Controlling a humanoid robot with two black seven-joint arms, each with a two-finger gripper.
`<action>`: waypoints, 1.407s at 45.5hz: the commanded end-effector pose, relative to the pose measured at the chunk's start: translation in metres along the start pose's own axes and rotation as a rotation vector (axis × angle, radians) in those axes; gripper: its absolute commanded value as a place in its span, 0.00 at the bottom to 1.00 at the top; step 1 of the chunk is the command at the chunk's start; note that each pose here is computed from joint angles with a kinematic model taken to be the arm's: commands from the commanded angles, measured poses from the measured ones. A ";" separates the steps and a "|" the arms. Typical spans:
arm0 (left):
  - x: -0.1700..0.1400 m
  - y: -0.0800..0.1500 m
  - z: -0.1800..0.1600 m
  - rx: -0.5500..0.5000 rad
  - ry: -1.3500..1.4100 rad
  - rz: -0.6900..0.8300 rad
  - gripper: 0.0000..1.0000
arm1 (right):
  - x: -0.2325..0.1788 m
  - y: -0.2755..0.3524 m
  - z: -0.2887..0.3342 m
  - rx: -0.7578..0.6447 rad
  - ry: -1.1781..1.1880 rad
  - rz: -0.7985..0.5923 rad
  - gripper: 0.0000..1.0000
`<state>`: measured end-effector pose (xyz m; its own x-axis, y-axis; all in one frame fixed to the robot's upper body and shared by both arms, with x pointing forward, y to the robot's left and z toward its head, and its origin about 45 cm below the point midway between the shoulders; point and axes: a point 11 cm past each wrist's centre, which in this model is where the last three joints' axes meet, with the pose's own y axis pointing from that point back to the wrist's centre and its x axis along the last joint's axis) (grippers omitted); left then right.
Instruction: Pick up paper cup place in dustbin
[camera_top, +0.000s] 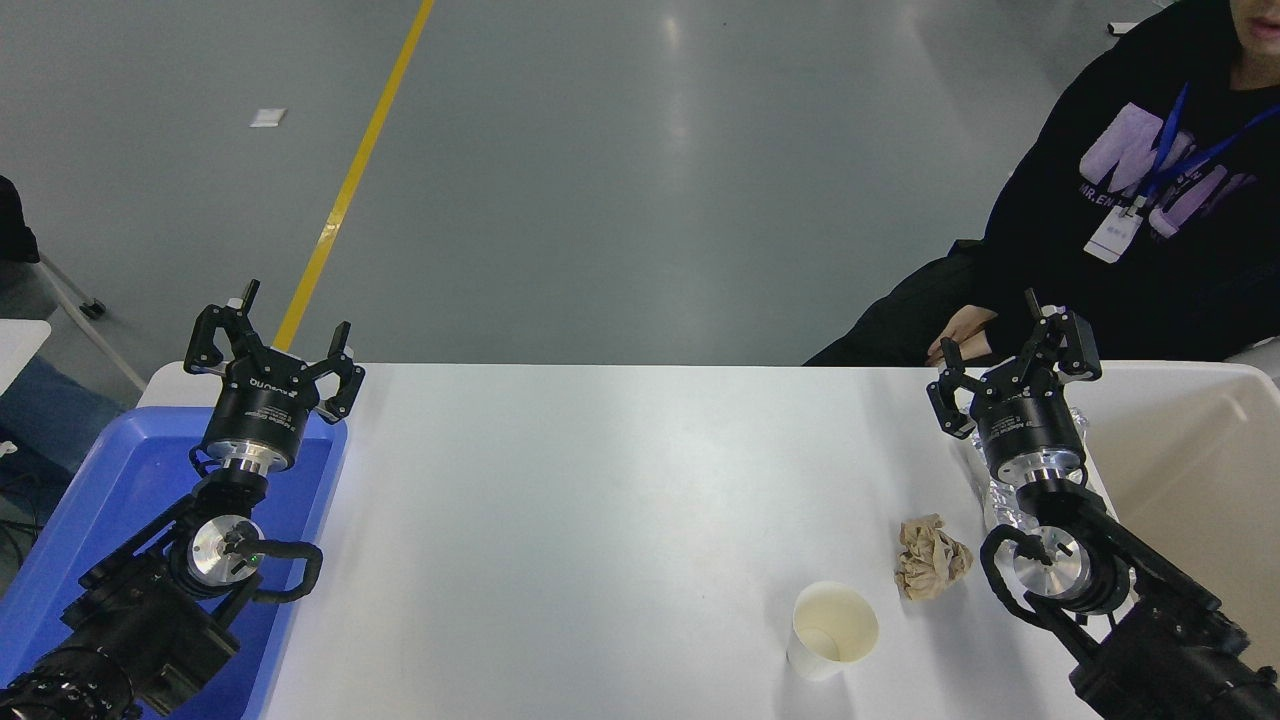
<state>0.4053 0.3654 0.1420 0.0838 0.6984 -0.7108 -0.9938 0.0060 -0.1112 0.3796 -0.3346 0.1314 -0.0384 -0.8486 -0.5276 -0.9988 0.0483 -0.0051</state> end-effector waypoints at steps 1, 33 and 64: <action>0.000 0.000 0.000 0.000 0.000 -0.001 0.98 | 0.006 0.000 -0.005 0.006 0.011 0.010 1.00; 0.000 0.000 0.001 -0.002 0.000 0.001 0.98 | 0.024 0.011 -0.015 -0.069 0.124 -0.024 1.00; -0.001 -0.001 -0.001 0.001 0.001 -0.003 0.98 | -0.025 0.008 -0.095 -0.767 0.892 -0.661 1.00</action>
<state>0.4057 0.3651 0.1426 0.0857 0.6978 -0.7111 -0.9936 0.0071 -0.1128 0.3737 -0.3425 0.1857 0.5838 -0.8108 0.0418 -0.7627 -0.5300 0.3706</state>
